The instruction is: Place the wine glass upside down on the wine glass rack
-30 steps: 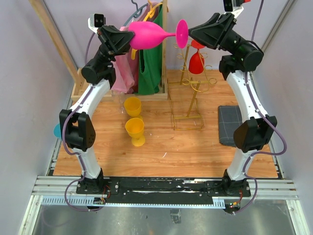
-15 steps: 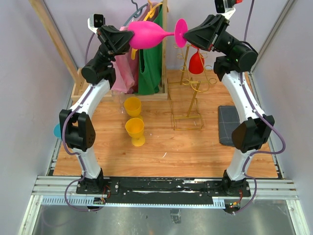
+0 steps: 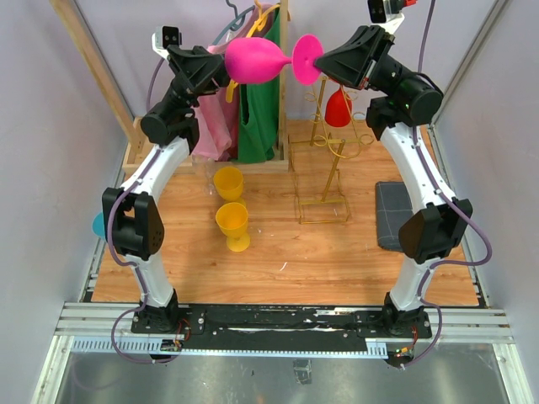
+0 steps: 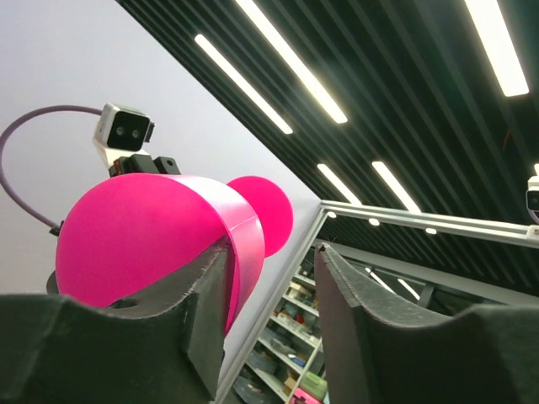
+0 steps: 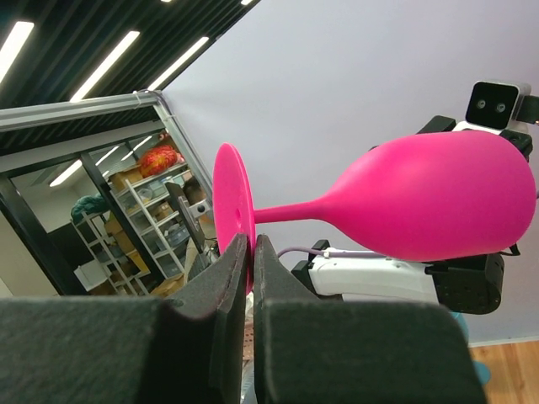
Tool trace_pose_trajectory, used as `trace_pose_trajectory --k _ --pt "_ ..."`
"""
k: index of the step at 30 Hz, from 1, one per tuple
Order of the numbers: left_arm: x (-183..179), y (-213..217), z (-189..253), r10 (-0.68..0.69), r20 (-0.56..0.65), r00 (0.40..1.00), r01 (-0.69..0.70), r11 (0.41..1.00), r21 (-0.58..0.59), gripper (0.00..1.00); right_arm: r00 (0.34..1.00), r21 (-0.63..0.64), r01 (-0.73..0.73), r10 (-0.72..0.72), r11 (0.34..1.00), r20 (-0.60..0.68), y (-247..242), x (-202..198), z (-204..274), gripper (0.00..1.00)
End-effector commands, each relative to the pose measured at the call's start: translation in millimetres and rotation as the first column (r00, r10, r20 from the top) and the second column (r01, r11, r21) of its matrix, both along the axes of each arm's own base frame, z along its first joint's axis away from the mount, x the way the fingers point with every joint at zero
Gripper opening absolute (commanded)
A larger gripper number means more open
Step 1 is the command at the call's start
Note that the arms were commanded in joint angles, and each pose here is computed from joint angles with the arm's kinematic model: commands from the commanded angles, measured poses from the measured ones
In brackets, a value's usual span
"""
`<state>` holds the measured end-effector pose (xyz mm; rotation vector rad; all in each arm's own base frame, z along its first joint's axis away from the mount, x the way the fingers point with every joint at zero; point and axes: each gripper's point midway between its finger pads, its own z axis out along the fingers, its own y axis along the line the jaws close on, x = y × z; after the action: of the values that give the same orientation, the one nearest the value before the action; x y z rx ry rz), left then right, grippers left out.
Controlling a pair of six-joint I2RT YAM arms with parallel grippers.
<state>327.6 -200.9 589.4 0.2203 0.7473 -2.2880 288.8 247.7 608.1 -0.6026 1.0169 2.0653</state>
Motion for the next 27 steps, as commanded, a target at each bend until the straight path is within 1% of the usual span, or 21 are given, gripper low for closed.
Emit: trace_pose_trajectory --k 1,2,3,9,18,21,27 --pt "-70.3 13.8 5.2 -0.031 0.271 0.962 0.039 0.999 -0.025 0.51 0.995 0.036 0.000 -0.004 0.999 0.105 -6.2 -25.1 14.9 0.01" --pt "-70.1 13.1 3.9 -0.027 0.273 0.962 0.033 0.999 -0.017 0.56 0.994 0.039 0.003 -0.007 0.999 0.108 -7.7 -26.1 15.8 0.01" --pt "-69.9 12.9 2.5 -0.024 0.273 0.962 0.028 1.000 -0.011 0.57 0.994 0.042 0.009 -0.014 0.999 0.110 -10.0 -26.1 17.0 0.01" --pt "-63.4 19.5 -4.9 0.016 0.255 0.967 -0.019 1.000 0.010 0.58 0.992 0.062 0.053 -0.060 0.997 0.114 -25.1 -25.3 23.4 0.01" --pt "-60.5 24.3 -13.8 0.054 0.246 0.968 -0.067 0.997 0.044 0.57 0.969 0.094 0.234 -0.241 0.968 0.064 -75.1 -0.1 29.4 0.01" --pt "-61.8 23.9 -14.8 0.058 0.250 0.967 -0.073 0.996 0.053 0.57 0.948 0.082 0.311 -0.314 0.947 0.038 -93.4 12.8 27.4 0.01" --pt "-65.4 23.6 -13.8 0.060 0.265 0.962 -0.079 0.995 0.062 0.57 0.880 0.035 0.474 -0.474 0.880 -0.006 -135.1 43.5 13.1 0.01"
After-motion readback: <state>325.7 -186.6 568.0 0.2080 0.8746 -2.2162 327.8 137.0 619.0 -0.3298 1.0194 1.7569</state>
